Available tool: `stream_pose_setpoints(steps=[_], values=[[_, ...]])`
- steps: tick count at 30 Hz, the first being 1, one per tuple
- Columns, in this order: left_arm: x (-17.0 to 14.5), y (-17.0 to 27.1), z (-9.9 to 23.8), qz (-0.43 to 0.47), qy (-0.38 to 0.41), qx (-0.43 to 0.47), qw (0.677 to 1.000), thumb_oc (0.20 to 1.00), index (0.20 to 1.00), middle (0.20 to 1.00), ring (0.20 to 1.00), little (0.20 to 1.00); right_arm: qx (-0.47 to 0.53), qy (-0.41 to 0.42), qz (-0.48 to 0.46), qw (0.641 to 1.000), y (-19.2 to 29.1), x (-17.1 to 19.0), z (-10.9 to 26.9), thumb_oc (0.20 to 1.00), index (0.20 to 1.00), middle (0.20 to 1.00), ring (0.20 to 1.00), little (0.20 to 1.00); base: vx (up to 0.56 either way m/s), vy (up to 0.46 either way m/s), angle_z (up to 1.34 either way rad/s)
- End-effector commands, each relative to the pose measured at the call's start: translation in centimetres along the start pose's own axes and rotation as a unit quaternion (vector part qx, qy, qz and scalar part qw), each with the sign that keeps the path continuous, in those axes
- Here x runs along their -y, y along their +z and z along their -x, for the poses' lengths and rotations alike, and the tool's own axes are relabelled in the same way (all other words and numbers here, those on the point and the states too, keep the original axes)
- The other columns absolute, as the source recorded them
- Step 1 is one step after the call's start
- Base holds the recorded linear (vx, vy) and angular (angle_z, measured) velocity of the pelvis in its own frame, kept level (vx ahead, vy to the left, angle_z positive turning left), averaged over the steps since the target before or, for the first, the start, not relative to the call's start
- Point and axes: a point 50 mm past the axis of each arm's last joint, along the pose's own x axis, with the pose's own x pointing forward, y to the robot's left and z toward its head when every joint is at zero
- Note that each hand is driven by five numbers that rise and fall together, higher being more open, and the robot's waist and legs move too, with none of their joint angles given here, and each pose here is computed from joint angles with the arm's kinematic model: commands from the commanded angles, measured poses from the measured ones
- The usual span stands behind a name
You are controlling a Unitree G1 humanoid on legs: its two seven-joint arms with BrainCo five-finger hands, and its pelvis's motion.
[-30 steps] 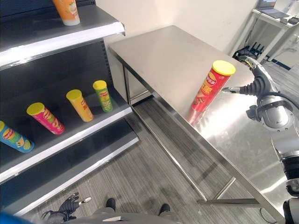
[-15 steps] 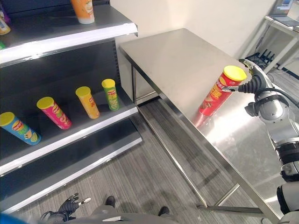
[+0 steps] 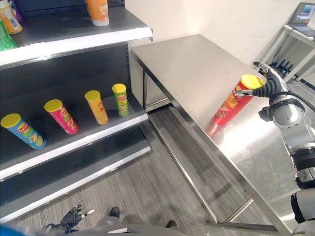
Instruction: Put the goods on the table back onto the shelves and tidy them up.
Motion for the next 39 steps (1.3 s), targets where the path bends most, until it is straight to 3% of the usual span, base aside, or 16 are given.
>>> stream_pose_setpoints(steps=[1, 19, 20, 21, 39], values=[[-0.8, 1.6, -0.6, -0.034, 0.008, 0.023, 0.999, 1.000, 1.000, 1.000, 1.000, 1.000, 0.031, -0.023, -0.032, 0.999, 2.5, 1.1, -2.0, 1.000, 1.000, 1.000, 1.000, 1.000, 0.00, 0.000, 0.00], [-0.7, 1.4, -0.6, -0.039, 0.004, 0.018, 0.999, 1.000, 1.000, 1.000, 1.000, 1.000, 0.004, 0.009, -0.040, 0.999, 1.4, -0.5, -1.9, 1.000, 1.000, 1.000, 1.000, 1.000, 0.00, 0.000, 0.00], [-0.7, 1.3, -0.6, -0.038, 0.005, 0.017, 0.999, 1.000, 1.000, 1.000, 1.000, 1.000, 0.004, 0.008, -0.041, 0.999, 1.4, -0.4, -1.9, 0.576, 0.576, 0.576, 0.576, 0.576, 0.00, 0.000, 0.00], [-0.7, 1.3, -0.6, -0.038, 0.006, 0.016, 0.999, 1.000, 1.000, 1.000, 1.000, 1.000, 0.004, 0.008, -0.041, 0.999, 1.4, -0.4, -1.9, 0.222, 0.222, 0.222, 0.222, 0.222, 0.00, 0.000, 0.00], [-0.9, 1.0, -0.5, -0.033, 0.012, 0.010, 0.999, 1.000, 1.000, 1.000, 1.000, 1.000, 0.039, 0.000, -0.038, 0.999, 2.5, -0.2, -1.5, 0.200, 0.200, 0.200, 0.200, 0.200, 0.00, 0.000, 0.00]])
